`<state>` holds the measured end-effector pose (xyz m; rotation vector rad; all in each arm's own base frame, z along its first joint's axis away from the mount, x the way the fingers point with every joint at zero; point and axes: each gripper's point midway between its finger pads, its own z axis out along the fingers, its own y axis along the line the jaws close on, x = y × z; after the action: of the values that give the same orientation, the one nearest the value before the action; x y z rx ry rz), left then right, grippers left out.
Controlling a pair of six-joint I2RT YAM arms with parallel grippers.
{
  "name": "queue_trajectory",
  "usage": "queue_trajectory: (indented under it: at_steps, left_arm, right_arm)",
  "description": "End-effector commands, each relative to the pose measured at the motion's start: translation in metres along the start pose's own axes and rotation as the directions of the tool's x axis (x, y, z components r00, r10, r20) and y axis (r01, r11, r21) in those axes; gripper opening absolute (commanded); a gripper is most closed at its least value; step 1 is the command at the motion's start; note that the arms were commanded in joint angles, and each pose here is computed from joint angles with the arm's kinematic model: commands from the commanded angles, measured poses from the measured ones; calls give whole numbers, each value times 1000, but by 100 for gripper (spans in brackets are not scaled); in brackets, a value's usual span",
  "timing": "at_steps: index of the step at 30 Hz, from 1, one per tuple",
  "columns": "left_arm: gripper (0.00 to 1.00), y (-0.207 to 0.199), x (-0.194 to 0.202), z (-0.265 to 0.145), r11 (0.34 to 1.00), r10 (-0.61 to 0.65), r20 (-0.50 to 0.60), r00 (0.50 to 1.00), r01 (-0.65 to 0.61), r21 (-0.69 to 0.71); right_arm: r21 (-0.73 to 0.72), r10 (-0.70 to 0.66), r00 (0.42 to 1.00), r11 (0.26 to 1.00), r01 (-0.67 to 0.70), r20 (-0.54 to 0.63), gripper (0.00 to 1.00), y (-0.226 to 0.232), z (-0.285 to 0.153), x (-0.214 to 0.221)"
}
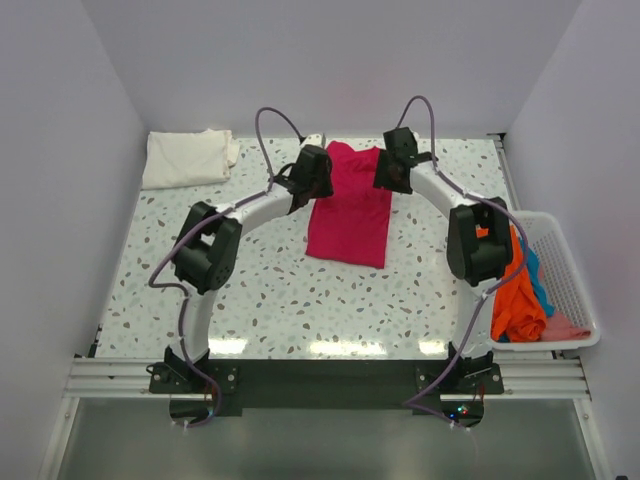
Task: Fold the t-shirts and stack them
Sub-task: Fold the tshirt
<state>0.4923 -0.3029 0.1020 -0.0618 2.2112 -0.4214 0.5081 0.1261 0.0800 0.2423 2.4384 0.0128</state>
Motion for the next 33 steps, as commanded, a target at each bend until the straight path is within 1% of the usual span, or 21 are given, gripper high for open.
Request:
queue_trajectory:
  at_steps: [1, 3, 4, 5, 7, 11, 13, 14, 15, 16, 18, 19, 21, 25, 28, 31, 33]
  left_arm:
    - [32, -2, 13, 24, 996, 92, -11, 996, -92, -8]
    - [32, 2, 17, 28, 995, 95, -14, 995, -95, -21]
    - [32, 6, 22, 29, 995, 96, -20, 995, -97, -30]
    - [32, 8, 22, 30, 995, 94, -11, 995, -95, -38]
    - [32, 14, 28, 34, 993, 101, -19, 995, -102, -53]
    - [33, 27, 31, 43, 990, 102, -38, 994, -105, -96]
    - [35, 36, 31, 48, 987, 102, -47, 994, -107, -121]
    - [38, 38, 30, 49, 986, 101, -49, 994, -107, -128]
    - [41, 36, 24, 52, 987, 101, -41, 994, -105, -125]
    - [42, 43, 30, 56, 984, 107, -66, 992, -115, -139]
    - [47, 44, 26, 60, 981, 112, -66, 992, -121, -149]
    - [52, 49, 24, 60, 980, 111, -65, 992, -120, -158]
    - [58, 49, 13, 53, 981, 110, -41, 993, -115, -156]
    - [71, 43, -28, 35, 988, 116, 64, 991, -108, -114]
    - [75, 37, -55, 17, 990, 120, 132, 984, -109, -90]
    - [74, 32, -67, 0, 992, 114, 174, 978, -104, -68]
    - [71, 37, -58, -8, 993, 107, 156, 982, -98, -68]
  right_arm:
    - [-48, 31, 999, 998, -29, 29, 59, 6, -32, 0]
    - [-66, 40, 999, 997, -38, 30, 57, 10, -36, 8]
    - [-54, 28, 1000, 998, -28, 4, 56, 8, -32, 26]
    - [-63, 32, 999, 998, -31, 9, 56, 9, -31, 28]
    - [-63, 30, 999, 997, -32, -22, 55, 10, -25, 44]
    - [-77, 29, 998, 997, -33, -53, 55, 13, -15, 56]
    - [-71, 25, 998, 997, -29, -53, 55, 15, -7, 54]
    - [-62, 20, 998, 998, -24, -64, 55, 14, -5, 56]
    - [-55, 16, 998, 998, -19, -53, 55, 15, -3, 48]
    - [-40, 6, 998, 999, -9, -69, 56, 14, 5, 52]
    - [-38, -3, 997, 999, 0, -74, 56, 17, 8, 49]
    - [-37, -4, 997, 999, 1, -77, 57, 17, 10, 49]
    - [-31, -13, 995, 999, 10, -95, 58, 16, 17, 54]
    - [-22, -31, 992, 999, 28, -121, 59, 13, 21, 65]
    - [-16, -47, 991, 999, 45, -127, 59, 10, 24, 67]
    - [-12, -59, 990, 998, 58, -129, 60, 10, 27, 66]
    - [-24, -70, 989, 997, 67, -127, 60, 13, 27, 61]
